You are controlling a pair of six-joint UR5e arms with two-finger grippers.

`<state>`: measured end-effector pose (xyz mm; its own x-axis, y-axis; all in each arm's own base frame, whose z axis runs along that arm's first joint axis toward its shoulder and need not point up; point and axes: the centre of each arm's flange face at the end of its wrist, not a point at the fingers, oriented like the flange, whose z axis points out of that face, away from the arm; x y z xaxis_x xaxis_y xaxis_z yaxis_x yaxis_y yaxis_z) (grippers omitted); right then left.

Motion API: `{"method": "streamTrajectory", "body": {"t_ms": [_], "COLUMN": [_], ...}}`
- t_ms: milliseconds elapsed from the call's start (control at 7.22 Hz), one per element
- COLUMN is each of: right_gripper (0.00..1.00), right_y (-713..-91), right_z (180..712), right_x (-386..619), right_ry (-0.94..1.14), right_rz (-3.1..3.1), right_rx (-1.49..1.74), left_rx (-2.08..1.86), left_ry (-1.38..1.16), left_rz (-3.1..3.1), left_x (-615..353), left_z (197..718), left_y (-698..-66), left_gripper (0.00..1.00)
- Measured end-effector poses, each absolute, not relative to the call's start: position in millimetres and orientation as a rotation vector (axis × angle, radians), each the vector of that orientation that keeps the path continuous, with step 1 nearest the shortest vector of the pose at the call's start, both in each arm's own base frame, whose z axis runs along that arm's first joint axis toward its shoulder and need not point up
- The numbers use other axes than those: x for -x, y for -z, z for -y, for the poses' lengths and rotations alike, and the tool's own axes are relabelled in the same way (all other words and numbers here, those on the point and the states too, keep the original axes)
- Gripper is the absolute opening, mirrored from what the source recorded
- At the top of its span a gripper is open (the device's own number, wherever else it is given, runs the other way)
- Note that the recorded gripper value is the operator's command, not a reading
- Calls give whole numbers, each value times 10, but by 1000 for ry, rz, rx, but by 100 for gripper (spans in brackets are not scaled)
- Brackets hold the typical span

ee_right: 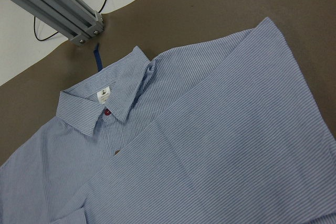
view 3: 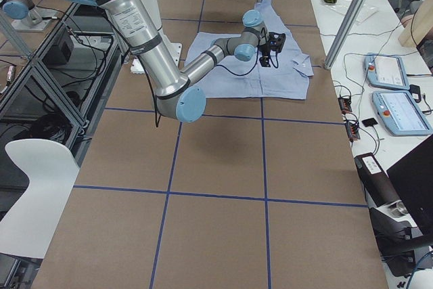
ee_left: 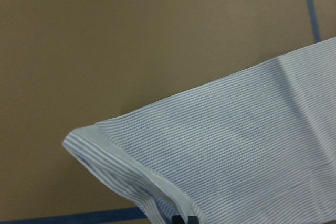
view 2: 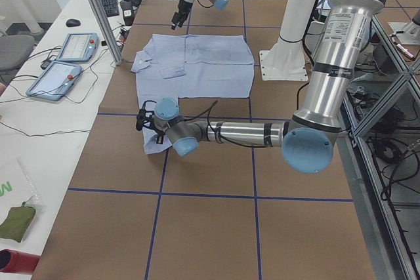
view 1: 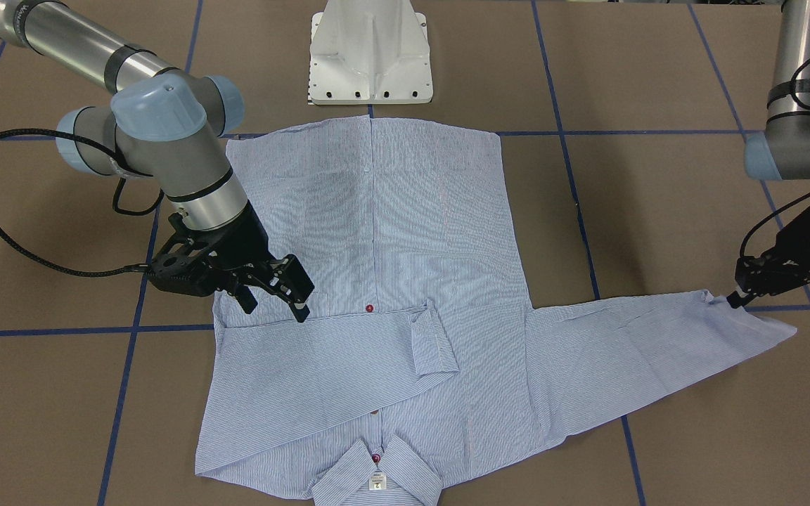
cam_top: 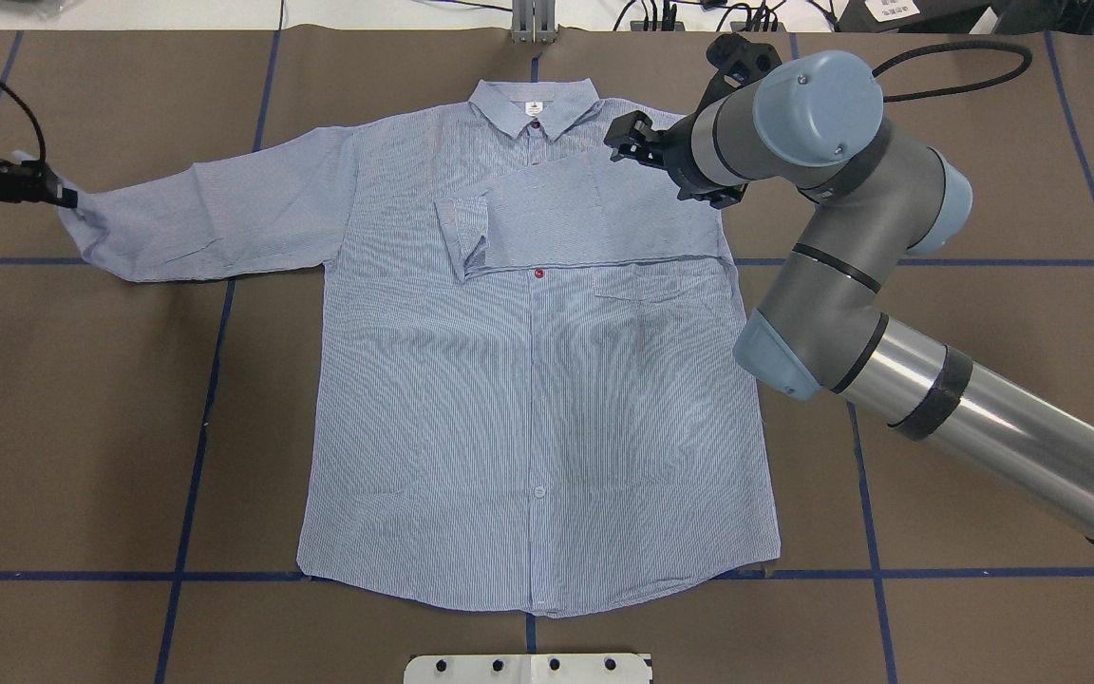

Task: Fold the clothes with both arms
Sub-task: 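Fold the held sleeve with the left gripper across the shirt toward the collar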

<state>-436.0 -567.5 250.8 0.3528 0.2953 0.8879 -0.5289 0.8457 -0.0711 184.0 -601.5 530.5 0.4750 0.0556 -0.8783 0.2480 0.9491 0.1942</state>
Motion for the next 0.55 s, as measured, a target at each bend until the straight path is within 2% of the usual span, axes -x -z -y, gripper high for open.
{"method": "streamTrajectory", "body": {"t_ms": [277, 554], "right_gripper": [100, 100], "right_y": [-2770, -3051], "right_z": [5709, 5765], "right_x": [4165, 3934], "right_ry": [-523, -505], "right_rz": [1055, 1023], "right_rx": [-253, -248], "left_rx": [-301, -264], "left_ry": [175, 226], "left_rz": [-1157, -1234], "left_x": [-2307, -3181], "left_z": [6383, 6364], "left_y": [-4299, -3455], "left_gripper": [0, 0]}}
